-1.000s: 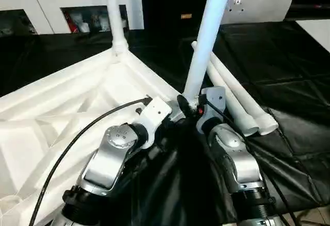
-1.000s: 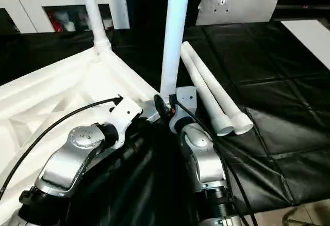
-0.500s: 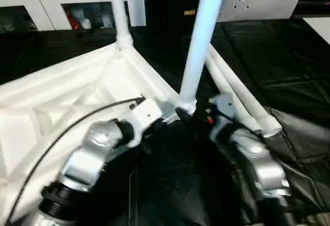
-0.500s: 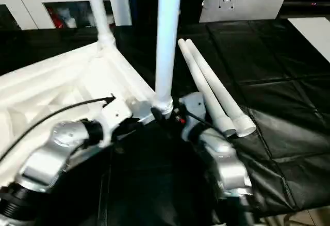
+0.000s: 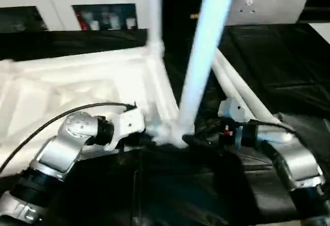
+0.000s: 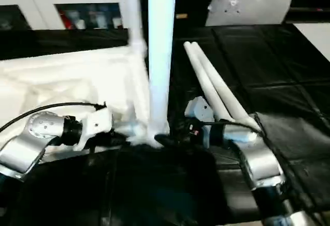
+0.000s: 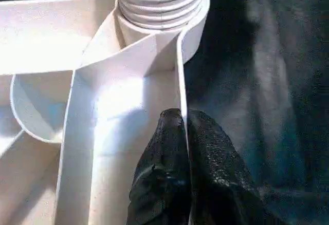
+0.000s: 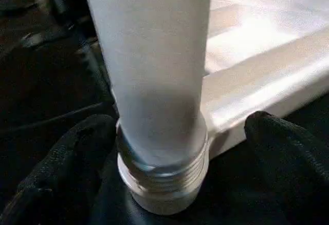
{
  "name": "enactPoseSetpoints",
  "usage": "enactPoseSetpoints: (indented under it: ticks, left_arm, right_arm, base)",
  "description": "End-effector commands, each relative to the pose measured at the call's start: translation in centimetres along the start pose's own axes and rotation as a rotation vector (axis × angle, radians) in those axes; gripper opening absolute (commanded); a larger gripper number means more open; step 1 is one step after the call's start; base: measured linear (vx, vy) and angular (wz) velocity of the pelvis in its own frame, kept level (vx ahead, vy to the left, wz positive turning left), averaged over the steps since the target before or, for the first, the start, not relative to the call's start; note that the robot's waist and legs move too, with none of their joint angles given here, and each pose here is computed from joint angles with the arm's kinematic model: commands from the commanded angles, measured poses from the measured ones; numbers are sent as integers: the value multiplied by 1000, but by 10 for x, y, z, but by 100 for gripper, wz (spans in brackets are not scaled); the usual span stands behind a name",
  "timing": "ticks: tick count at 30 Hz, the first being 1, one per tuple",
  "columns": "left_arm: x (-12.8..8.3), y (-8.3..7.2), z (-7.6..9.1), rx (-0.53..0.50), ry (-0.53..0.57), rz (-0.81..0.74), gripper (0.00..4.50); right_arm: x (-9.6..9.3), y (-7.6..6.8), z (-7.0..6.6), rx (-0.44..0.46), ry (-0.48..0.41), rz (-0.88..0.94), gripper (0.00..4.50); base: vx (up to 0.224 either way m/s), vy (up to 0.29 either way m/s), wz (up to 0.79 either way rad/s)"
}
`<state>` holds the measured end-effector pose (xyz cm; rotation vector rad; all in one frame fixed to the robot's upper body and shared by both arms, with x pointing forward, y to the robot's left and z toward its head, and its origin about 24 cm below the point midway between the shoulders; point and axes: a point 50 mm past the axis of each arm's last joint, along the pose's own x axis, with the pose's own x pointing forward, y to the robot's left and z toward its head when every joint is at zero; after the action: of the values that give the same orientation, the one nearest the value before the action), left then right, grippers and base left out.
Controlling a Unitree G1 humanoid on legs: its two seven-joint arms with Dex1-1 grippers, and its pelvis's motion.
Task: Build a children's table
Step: Rotate leg to tighten
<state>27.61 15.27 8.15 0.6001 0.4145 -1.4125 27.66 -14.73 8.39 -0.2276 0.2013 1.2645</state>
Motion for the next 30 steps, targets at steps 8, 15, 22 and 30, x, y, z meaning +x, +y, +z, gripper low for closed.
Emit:
enactPoseSetpoints:
  ticks: [8,15,22,30]
  left_arm:
    - [8,-7,-16,38,105,-199,0]
    - [11,-7,-15,61,103,-234,0]
    - [10,-6,-17,63,108,-238,0]
    - [12,-4,-18,17,73,-197,0]
  right_arm:
    - [11,6,-1,-21,43,238,386]
    - [20,5,1,-24,25,271,325]
    - [22,9,-1,-12,29,314,274]
    - [25,23,-11,73,11,336,247]
  base:
    - [0,0,0]
    - [0,0,0]
    - [0,0,0]
    - [0,0,0]
